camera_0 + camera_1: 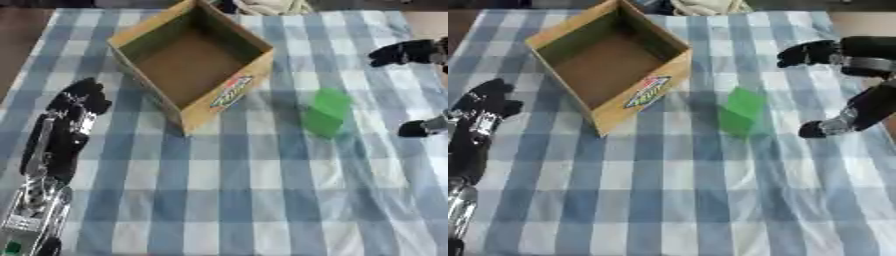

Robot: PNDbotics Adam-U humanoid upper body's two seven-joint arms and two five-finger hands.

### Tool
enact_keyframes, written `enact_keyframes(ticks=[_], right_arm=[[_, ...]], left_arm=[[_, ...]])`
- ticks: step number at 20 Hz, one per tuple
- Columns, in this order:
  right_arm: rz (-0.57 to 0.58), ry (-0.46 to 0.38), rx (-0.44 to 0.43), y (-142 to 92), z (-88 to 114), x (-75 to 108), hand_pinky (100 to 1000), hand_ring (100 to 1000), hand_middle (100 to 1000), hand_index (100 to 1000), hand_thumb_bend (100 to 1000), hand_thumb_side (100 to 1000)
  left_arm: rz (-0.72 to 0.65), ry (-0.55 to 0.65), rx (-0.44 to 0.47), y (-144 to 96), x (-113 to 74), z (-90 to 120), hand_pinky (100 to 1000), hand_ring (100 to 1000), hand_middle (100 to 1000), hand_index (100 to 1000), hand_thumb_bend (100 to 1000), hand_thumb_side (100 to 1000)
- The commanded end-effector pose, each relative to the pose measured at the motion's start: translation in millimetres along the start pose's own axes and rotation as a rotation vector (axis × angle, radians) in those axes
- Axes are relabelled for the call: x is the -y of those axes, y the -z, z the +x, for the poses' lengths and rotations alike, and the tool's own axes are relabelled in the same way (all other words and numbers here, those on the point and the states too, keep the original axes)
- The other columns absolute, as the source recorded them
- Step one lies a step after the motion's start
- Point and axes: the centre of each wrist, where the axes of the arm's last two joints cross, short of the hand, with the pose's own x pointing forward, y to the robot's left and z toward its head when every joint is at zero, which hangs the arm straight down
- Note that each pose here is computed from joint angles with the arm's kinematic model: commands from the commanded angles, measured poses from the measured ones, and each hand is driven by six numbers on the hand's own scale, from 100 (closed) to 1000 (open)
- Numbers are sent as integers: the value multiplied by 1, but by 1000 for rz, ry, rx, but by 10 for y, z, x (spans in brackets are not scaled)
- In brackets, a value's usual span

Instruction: Pick up objects on the table and place them in the box.

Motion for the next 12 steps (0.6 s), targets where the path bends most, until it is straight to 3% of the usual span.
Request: enact_keyframes(ticks=[1, 12], right_arm=[[-9, -14, -23, 2, -54, 99, 900, 942, 999, 1000, 539, 619], [-2, 61, -26, 341, -217, 71, 890, 936, 996, 998, 475, 645]], left_arm=[[-14, 20, 12, 10, -39, 41, 807, 700, 756, 840, 508, 570], [-28, 18, 4, -2, -29, 26, 808, 701, 758, 842, 507, 574]])
